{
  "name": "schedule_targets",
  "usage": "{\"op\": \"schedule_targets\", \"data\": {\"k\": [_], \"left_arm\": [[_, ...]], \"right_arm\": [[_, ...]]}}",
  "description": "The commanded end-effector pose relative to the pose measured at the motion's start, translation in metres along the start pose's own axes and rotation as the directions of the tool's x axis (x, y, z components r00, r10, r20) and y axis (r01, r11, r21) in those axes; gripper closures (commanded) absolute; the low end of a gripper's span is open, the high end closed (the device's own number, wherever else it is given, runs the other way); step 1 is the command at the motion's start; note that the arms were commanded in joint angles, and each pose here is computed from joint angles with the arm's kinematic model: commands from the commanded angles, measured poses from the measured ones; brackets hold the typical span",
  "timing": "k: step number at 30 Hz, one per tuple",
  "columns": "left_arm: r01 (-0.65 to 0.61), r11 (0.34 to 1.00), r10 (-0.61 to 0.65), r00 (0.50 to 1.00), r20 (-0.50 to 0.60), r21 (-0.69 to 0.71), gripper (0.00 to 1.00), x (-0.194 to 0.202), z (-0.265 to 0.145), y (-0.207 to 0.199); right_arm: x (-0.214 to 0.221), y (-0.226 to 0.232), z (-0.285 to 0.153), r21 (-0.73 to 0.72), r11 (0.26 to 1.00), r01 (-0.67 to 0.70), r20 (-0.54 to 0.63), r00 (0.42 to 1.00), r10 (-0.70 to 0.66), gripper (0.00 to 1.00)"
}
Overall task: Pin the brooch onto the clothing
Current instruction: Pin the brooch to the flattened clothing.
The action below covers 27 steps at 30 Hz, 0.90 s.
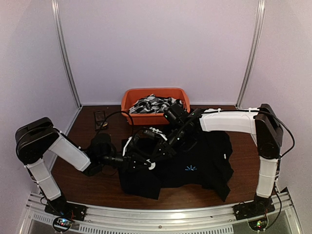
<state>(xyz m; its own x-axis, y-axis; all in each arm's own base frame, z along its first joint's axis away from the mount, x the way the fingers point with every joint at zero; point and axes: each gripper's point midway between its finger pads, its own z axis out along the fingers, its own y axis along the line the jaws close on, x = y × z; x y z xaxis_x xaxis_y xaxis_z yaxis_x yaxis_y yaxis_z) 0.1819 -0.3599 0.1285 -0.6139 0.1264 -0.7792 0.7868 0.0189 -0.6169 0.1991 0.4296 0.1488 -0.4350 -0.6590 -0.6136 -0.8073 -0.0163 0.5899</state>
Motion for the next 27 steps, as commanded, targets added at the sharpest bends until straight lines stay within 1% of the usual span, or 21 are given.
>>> {"op": "schedule_targets", "data": {"k": [1,5,9,13,19,22,27], "left_arm": [[0.001,0.995,-0.003,1.0,-0.021,-0.101,1.0,-0.002,-0.001,0.015],[-0.009,0.985,-0.002,0.998,-0.066,-0.17,1.0,0.004,-0.005,0.021],[-0.01,0.981,-0.006,0.997,-0.083,-0.192,1.0,0.006,-0.009,0.02],[-0.004,0.983,-0.013,0.996,-0.092,-0.184,1.0,0.009,-0.01,0.018],[-0.011,0.994,-0.001,0.994,-0.109,-0.11,1.0,0.008,-0.009,0.002],[-0.024,0.995,0.013,0.994,-0.11,-0.099,0.91,0.006,-0.011,-0.005],[-0.035,0.995,0.025,0.994,-0.11,-0.09,0.79,0.005,-0.015,-0.012]], "right_arm": [[-0.01,0.012,-0.005,0.012,0.999,0.044,0.005,0.999,-0.044,1.0],[-0.011,0.011,-0.007,0.036,0.998,0.049,0.002,0.999,-0.049,1.0],[-0.011,0.009,-0.008,0.047,0.998,0.05,-0.001,0.999,-0.05,1.0],[-0.01,0.008,-0.008,0.054,0.997,0.051,-0.005,0.999,-0.05,1.0],[-0.01,0.006,-0.008,0.065,0.997,0.052,-0.011,0.999,-0.052,1.0],[-0.01,0.005,-0.008,0.071,0.996,0.052,-0.013,0.999,-0.051,1.0],[-0.009,0.004,-0.009,0.073,0.996,0.053,-0.015,0.999,-0.052,1.0]]}}
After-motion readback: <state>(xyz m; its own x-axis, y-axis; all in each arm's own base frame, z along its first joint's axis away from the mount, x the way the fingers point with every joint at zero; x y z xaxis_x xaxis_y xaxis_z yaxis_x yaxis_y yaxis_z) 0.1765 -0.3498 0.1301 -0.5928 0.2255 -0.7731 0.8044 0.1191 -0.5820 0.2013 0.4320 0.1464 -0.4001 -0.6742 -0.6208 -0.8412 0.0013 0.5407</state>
